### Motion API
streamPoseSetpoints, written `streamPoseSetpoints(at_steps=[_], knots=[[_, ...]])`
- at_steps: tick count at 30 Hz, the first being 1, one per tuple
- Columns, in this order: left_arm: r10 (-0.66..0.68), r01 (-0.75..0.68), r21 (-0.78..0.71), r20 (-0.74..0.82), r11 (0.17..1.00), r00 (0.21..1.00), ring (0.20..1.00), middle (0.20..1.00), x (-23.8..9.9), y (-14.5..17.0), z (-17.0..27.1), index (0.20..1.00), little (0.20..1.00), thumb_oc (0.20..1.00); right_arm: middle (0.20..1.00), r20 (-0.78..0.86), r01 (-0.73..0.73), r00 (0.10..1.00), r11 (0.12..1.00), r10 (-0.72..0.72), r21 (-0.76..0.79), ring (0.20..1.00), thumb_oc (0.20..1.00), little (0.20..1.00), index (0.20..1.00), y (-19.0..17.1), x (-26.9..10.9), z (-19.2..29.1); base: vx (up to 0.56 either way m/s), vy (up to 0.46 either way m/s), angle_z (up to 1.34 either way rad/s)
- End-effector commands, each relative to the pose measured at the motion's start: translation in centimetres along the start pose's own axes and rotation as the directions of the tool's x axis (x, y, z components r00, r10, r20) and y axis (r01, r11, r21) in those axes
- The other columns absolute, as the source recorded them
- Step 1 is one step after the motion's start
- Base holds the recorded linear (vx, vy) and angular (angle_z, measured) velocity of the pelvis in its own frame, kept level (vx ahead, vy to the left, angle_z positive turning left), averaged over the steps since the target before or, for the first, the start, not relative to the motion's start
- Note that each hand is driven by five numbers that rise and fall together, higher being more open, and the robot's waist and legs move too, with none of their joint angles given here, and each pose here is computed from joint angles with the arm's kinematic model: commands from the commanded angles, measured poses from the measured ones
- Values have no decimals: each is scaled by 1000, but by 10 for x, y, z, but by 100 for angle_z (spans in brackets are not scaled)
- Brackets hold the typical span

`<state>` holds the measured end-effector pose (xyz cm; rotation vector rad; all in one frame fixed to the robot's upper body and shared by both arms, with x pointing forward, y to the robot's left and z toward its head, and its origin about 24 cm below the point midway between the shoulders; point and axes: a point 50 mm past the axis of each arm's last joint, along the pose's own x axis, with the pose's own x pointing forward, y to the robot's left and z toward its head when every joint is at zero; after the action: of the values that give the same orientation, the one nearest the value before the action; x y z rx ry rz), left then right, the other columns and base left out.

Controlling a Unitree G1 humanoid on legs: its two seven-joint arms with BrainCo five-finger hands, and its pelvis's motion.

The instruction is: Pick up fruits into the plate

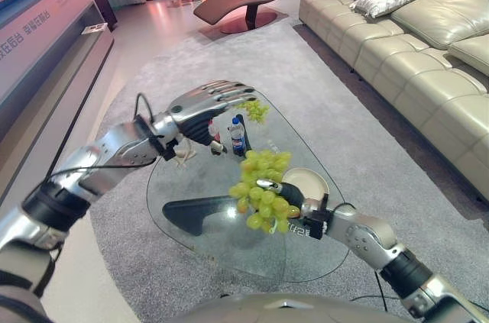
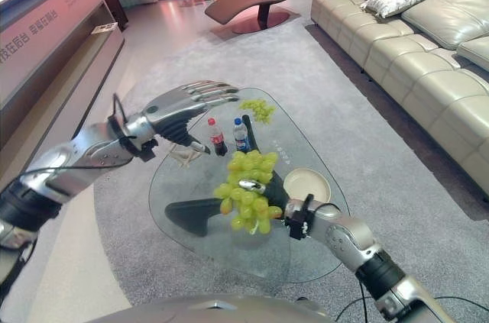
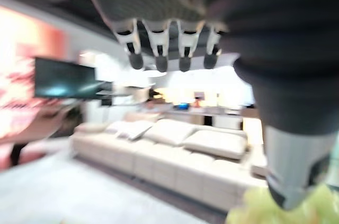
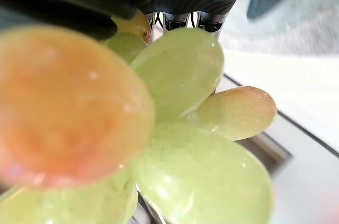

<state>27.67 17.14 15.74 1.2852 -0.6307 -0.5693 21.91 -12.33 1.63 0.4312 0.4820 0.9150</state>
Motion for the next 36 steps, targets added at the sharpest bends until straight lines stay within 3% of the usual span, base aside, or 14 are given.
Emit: streamPoseSetpoints(at_steps=[1,6,9,12,15,19,23,27,29,36], knots=[[120,-132,-69,-155,989,981,1000,1000,-12,15,-29,1000,1000,1000,200,217,-32,974,993,57,-118,200,200,200,200,6,-1,37,0,0,0],[35,-170,-324,-383,931,923,1000,1000,-45,-37,-49,1000,1000,1000,200,247,147,963,981,-111,-130,200,200,200,200,-16,-19,29,5,-5,-1],[-95,-186,-464,-518,866,850,1000,1000,-73,-82,-59,1000,1000,1000,200,251,265,942,952,-222,-151,200,200,200,200,-30,-33,24,0,0,0],[-263,-221,-579,-634,785,727,1000,1000,-103,-130,-61,1000,1000,1000,200,247,380,912,902,-328,-205,200,200,200,200,-42,-44,25,-22,-30,-1],[-398,-325,-632,-730,703,556,1000,1000,-133,-175,-58,1000,1000,1000,200,247,478,874,834,-419,-277,200,200,200,200,-54,-52,28,-68,-69,-5],[-513,-340,-640,-762,689,395,1000,1000,-148,-218,-47,1000,1000,1000,200,268,594,804,698,-530,-400,200,200,200,200,-69,-56,46,-121,-114,-11],[-566,-364,-630,-776,686,277,1000,1000,-157,-236,-44,1000,1000,1000,200,335,686,705,482,-625,-544,200,200,200,200,-85,-63,77,-153,-126,-6],[-561,-367,-613,-790,700,249,1000,1000,-156,-240,-47,1000,1000,1000,200,416,736,628,328,-658,-592,200,200,200,200,-92,-64,113,-121,-96,-3],[-532,-350,-605,-796,715,288,1000,1000,-142,-235,-51,1000,1000,1000,200,505,776,528,147,-682,-613,200,200,200,200,-97,-75,148,-141,-97,0],[-455,-339,-605,-781,720,428,1000,1000,-102,-221,-53,1000,1000,1000,200,668,775,317,-222,-673,-592,200,200,200,200,-97,-105,217,-83,-27,-2]])
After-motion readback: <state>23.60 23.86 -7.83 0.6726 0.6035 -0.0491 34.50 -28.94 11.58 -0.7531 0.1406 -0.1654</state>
